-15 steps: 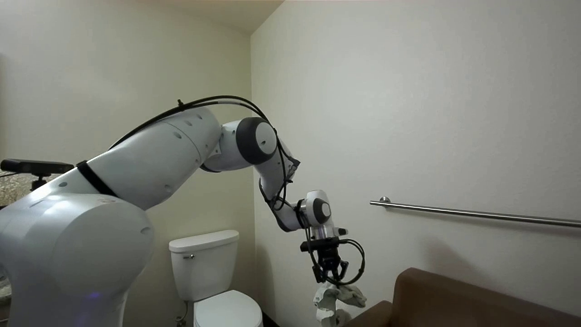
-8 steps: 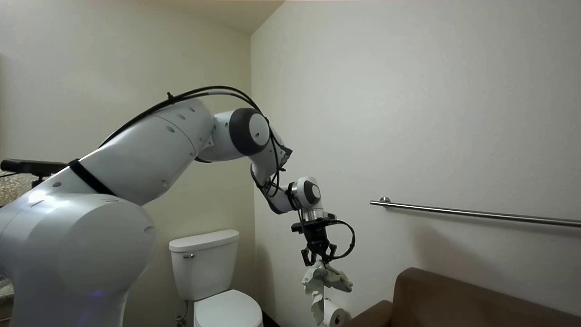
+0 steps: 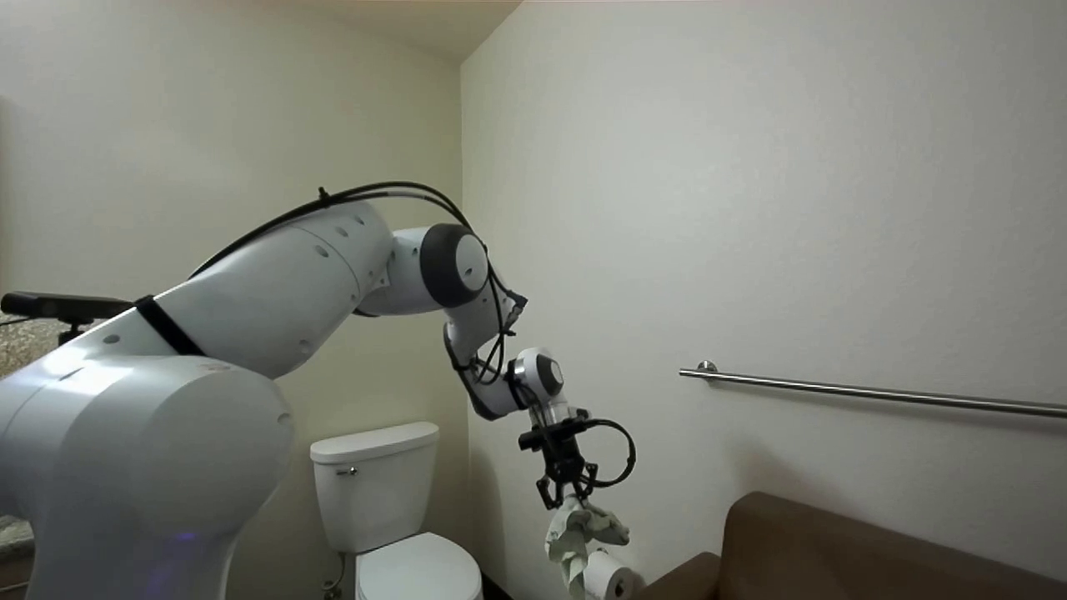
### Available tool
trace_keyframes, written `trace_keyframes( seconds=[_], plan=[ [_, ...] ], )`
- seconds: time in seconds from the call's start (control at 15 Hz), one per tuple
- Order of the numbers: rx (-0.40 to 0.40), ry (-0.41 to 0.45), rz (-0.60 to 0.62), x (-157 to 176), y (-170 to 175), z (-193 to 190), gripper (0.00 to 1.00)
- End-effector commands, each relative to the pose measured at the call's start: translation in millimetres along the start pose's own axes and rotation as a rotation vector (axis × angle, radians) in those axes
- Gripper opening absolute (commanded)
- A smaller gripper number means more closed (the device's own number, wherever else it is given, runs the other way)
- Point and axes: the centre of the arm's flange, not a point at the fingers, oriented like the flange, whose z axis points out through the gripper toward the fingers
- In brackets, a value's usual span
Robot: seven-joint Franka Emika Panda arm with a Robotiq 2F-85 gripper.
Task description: Wipe the side of the chair with the cloth on the armrest
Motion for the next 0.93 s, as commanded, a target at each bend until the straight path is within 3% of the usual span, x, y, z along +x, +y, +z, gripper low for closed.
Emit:
trace_keyframes(
  seconds=[0.0, 0.2, 0.47, 0.67, 0.87],
  plan=[
    [-0.161, 0.043, -0.111, 39, -39, 21, 0.08],
    [-0.225, 0.065, -0.234, 63, -88, 50, 0.08],
    [-0.290, -0.012, -0.384, 69, -142, 112, 0.08],
    [-0.352, -0.079, -0.465, 66, -160, 155, 0.08],
    [-0.435, -0.110, -0.480, 66, -150, 175, 0.08]
  ],
)
